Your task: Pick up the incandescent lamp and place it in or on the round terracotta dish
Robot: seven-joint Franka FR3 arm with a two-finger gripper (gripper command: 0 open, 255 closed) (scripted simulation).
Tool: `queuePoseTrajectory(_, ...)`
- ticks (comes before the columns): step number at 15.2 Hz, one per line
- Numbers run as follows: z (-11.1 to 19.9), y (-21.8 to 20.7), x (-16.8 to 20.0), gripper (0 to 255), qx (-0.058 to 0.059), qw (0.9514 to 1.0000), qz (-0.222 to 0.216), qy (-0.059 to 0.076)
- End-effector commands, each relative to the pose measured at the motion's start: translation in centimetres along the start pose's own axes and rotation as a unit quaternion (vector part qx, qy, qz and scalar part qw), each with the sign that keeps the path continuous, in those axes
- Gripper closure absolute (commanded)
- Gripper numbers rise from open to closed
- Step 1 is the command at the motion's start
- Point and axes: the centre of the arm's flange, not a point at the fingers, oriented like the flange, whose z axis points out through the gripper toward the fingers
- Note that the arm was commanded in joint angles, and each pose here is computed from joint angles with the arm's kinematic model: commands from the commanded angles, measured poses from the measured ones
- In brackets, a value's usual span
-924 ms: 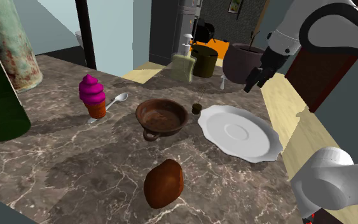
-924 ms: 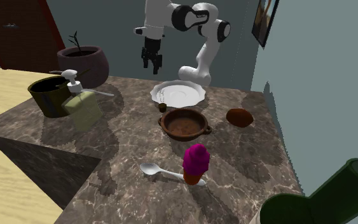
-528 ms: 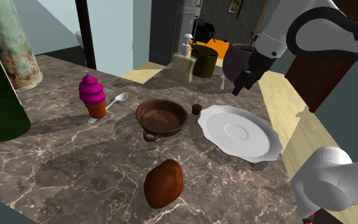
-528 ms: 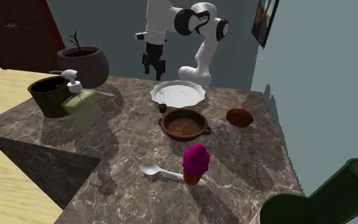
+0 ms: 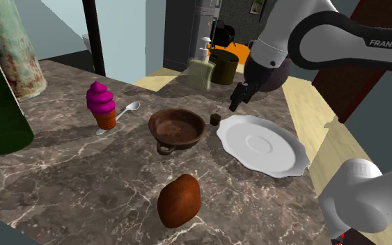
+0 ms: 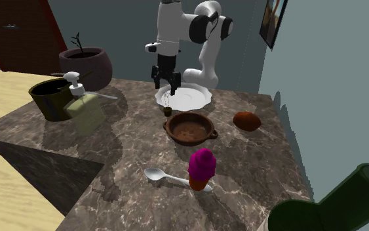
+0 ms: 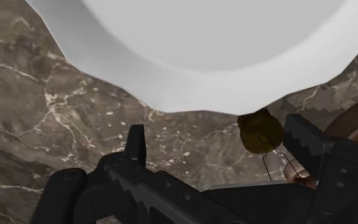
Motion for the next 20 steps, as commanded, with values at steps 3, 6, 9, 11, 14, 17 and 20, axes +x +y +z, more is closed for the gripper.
queuePoseTrajectory(3, 1.1, -4.4, 1.7, 0, 0.015, 0.9993, -0.035, 0.001)
queuePoseTrajectory(6, 2.2, -4.7, 1.8, 0, 0.016, 0.9992, -0.037, 0.001)
queuePoseTrajectory(9, 3.8, -4.8, 1.8, 0, 0.016, 0.9992, -0.037, 0.001)
queuePoseTrajectory(11, 5.1, -4.8, 1.8, 0, 0.016, 0.9992, -0.037, 0.001)
queuePoseTrajectory(14, 5.1, -4.8, 1.8, 0, 0.016, 0.9992, -0.037, 0.001)
queuePoseTrajectory(17, 5.1, -4.8, 1.8, 0, 0.016, 0.9992, -0.037, 0.001)
queuePoseTrajectory(20, 5.1, -4.8, 1.8, 255, 0.016, 0.9992, -0.037, 0.001)
